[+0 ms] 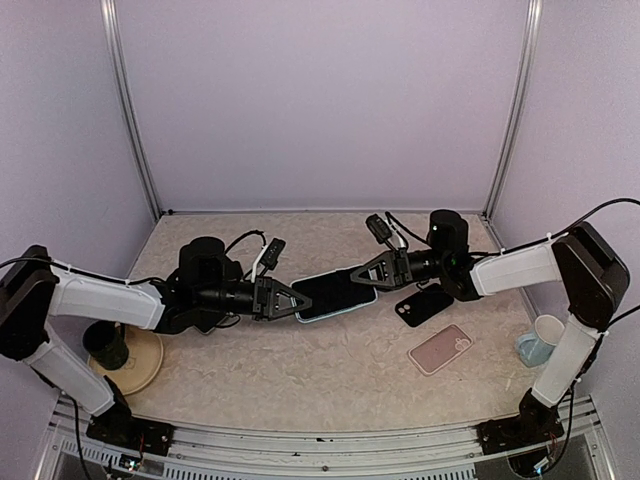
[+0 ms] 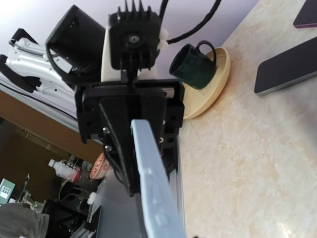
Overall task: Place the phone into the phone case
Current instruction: Press the phone case against the phone.
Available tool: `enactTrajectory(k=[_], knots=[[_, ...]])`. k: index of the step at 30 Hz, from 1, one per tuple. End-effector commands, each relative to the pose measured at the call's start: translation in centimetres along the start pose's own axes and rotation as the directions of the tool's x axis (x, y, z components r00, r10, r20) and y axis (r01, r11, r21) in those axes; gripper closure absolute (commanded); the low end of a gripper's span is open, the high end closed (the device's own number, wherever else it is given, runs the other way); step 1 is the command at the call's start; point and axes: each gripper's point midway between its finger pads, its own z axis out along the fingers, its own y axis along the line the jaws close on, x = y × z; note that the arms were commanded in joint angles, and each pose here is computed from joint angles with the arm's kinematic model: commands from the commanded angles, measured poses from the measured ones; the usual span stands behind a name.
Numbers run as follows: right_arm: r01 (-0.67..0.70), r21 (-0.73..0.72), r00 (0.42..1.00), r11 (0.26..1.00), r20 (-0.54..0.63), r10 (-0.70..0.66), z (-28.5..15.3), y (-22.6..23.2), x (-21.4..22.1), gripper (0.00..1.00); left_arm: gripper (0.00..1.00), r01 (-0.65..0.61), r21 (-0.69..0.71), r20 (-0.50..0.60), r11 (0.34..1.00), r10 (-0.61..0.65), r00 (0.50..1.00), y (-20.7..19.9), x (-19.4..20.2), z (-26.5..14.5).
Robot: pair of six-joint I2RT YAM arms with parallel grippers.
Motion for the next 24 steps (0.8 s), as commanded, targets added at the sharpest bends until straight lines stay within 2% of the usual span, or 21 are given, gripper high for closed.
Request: enactTrajectory(k=[1,5,9,11,19,24], knots=[[0.047,-0.057,0.999,0.997,-0.012,-0.048,-0.1,2.1,0.1,0.72,1.00,-0.018,-0.055,0.040,0.998,0.020,0.999,0.4,-0.9,-0.5],[0.045,-0.078,0.998,0.996,-0.042,-0.049,0.6,2.3,0.9,0.76,1.00,-0.019,-0.056,0.052,0.998,0.021,0.998,0.5,-1.2,-0.6],[0.039,-0.094,0.997,0.995,-0.065,-0.045,1.1,2.4,1.6,0.91,1.00,-0.020,-0.070,0.066,0.997,0.024,0.998,0.8,-1.5,-1.0],[0.038,-0.102,0.996,0.994,-0.075,-0.046,1.2,2.5,1.9,1.00,0.93,-0.025,-0.074,0.072,0.997,0.030,0.997,0.8,-1.6,-1.2],[0.102,-0.074,0.994,0.992,-0.041,-0.106,1.2,3.0,0.7,1.00,0.58,-0.021,-0.053,0.038,0.998,0.023,0.999,0.5,-0.8,-1.3],[0.170,-0.024,0.985,0.985,0.009,-0.170,0.9,3.5,-1.0,1.00,0.51,-0.008,-0.007,0.000,1.000,0.008,1.000,0.0,0.4,-1.1]])
